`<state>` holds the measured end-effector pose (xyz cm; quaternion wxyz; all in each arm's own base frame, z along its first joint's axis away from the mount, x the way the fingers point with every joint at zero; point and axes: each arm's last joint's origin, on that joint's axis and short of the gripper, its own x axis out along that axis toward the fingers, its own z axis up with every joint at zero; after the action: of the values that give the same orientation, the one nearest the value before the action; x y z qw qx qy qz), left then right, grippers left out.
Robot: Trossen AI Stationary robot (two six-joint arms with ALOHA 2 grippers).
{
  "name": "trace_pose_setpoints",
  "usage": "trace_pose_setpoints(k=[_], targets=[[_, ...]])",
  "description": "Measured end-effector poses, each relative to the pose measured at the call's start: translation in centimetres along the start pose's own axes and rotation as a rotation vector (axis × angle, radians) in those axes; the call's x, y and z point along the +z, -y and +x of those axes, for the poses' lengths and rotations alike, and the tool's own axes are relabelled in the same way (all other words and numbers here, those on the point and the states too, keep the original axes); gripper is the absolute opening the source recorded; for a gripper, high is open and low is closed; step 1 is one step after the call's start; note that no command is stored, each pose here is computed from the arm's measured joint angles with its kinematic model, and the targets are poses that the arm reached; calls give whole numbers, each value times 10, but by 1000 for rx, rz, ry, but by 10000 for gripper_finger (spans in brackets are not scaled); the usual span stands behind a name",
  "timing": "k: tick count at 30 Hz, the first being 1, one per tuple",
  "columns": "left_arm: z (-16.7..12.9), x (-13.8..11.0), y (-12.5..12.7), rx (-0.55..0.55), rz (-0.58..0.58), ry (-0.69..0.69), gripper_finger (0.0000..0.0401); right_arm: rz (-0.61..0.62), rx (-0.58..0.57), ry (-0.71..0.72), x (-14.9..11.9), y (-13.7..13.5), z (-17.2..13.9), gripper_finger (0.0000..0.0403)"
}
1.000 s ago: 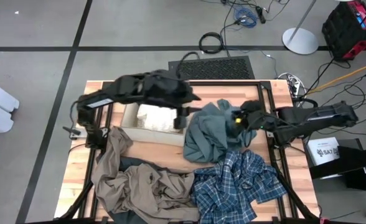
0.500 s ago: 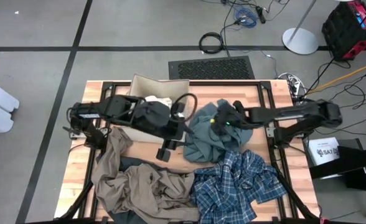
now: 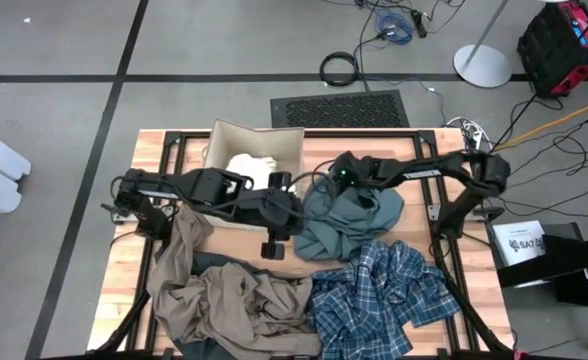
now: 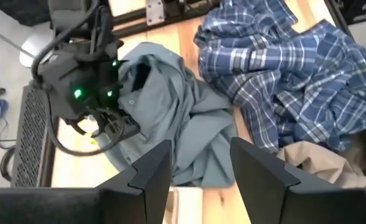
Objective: Sort clothes
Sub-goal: Put the gray jeans into the white laundry bin
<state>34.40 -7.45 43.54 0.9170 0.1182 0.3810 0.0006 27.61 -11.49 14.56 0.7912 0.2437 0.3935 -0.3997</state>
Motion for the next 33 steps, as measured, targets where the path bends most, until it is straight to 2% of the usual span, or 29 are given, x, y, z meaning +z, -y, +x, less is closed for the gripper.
trace_pose_setpoints(k=[8, 18, 22, 28, 33], targets=[[7, 1, 2, -10, 26, 27, 173, -22, -115, -80, -18, 2, 44, 183], [7, 4, 4, -24, 16, 53, 173, -53, -65, -115, -17, 6, 50, 170], [6, 4, 8, -35, 6, 57, 173, -43, -28, -150, -15, 12, 52, 133], [4, 5, 13, -46, -14, 64, 173, -86, -14, -159, -13, 15, 53, 33], [3, 5, 18, -55, -27, 68, 173, -115, -8, -161, -13, 16, 53, 30]])
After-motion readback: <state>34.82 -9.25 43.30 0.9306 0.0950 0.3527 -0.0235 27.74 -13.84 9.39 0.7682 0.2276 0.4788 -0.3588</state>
